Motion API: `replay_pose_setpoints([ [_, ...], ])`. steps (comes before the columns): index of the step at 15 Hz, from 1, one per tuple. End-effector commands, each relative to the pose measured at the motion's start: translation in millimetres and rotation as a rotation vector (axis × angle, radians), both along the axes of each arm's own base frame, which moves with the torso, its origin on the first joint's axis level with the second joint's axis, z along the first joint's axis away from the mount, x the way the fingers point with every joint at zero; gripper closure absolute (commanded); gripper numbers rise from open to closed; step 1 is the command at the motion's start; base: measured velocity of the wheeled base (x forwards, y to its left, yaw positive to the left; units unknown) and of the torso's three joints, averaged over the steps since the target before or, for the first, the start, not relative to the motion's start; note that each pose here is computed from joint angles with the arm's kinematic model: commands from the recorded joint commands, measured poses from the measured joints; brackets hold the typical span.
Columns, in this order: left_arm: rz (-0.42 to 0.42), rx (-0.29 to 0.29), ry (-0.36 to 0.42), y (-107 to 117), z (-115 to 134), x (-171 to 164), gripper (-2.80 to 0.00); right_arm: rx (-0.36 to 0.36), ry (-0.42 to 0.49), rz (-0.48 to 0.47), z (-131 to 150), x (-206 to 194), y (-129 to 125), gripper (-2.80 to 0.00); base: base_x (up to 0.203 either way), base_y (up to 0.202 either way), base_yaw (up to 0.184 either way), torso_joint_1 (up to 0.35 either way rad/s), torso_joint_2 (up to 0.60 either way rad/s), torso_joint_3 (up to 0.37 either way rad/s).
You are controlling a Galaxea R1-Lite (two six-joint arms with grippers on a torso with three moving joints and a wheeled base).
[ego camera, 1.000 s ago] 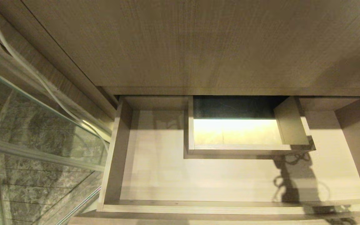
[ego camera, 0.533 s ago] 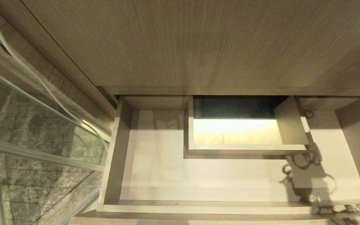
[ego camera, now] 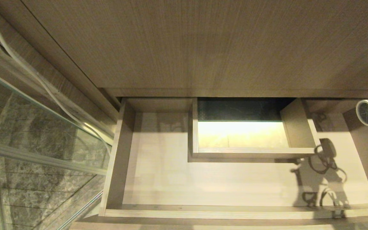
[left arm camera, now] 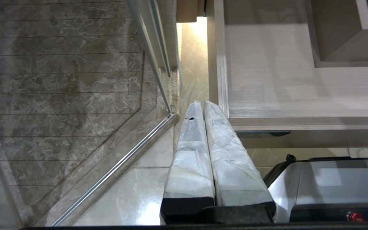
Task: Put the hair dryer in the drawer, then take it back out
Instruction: Put it into the drawer
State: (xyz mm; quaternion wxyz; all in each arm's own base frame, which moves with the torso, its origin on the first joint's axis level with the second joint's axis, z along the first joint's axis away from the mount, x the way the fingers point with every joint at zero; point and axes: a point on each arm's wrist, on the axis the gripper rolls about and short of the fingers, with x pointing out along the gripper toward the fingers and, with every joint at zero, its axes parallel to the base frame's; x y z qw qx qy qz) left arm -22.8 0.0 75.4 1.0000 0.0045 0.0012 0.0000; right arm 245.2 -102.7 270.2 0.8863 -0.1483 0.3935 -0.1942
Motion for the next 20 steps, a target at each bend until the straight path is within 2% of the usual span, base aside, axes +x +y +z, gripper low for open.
replay_pose_setpoints([
  [1, 0.0, 0.0, 0.0, 0, 0, 0, 0.0, 0.024, 0.07, 0.003, -20, 14, -6, 0.0, 0.0, 0.0, 0.0, 0.0, 0.0, 0.0],
  [5, 0.0, 0.0, 0.001, 0, 0, 0, 0.0, -0.011, 0.154, 0.061, -38, 29, -11, 0.0, 0.0, 0.0, 0.0, 0.0, 0.0, 0.0],
  [8, 0.0, 0.0, 0.0, 0, 0, 0, 0.0, -0.009, 0.189, 0.051, -50, 42, -17, 0.0, 0.0, 0.0, 0.0, 0.0, 0.0, 0.0],
  [10, 0.0, 0.0, -0.001, 0, 0, 0, 0.0, -0.044, 0.213, 0.014, -61, 50, -20, 0.0, 0.0, 0.0, 0.0, 0.0, 0.0, 0.0],
  [13, 0.0, 0.0, -0.001, 0, 0, 0, 0.0, -0.069, 0.219, 0.0, -77, 72, -26, 0.0, 0.0, 0.0, 0.0, 0.0, 0.0, 0.0],
  [17, 0.0, 0.0, 0.001, 0, 0, 0, 0.0, -0.064, 0.243, 0.034, -102, 98, -23, 0.0, 0.0, 0.0, 0.0, 0.0, 0.0, 0.0],
  [20, 0.0, 0.0, 0.0, 0, 0, 0, 0.0, -0.082, 0.203, 0.073, -117, 121, -13, 0.0, 0.0, 0.0, 0.0, 0.0, 0.0, 0.0],
])
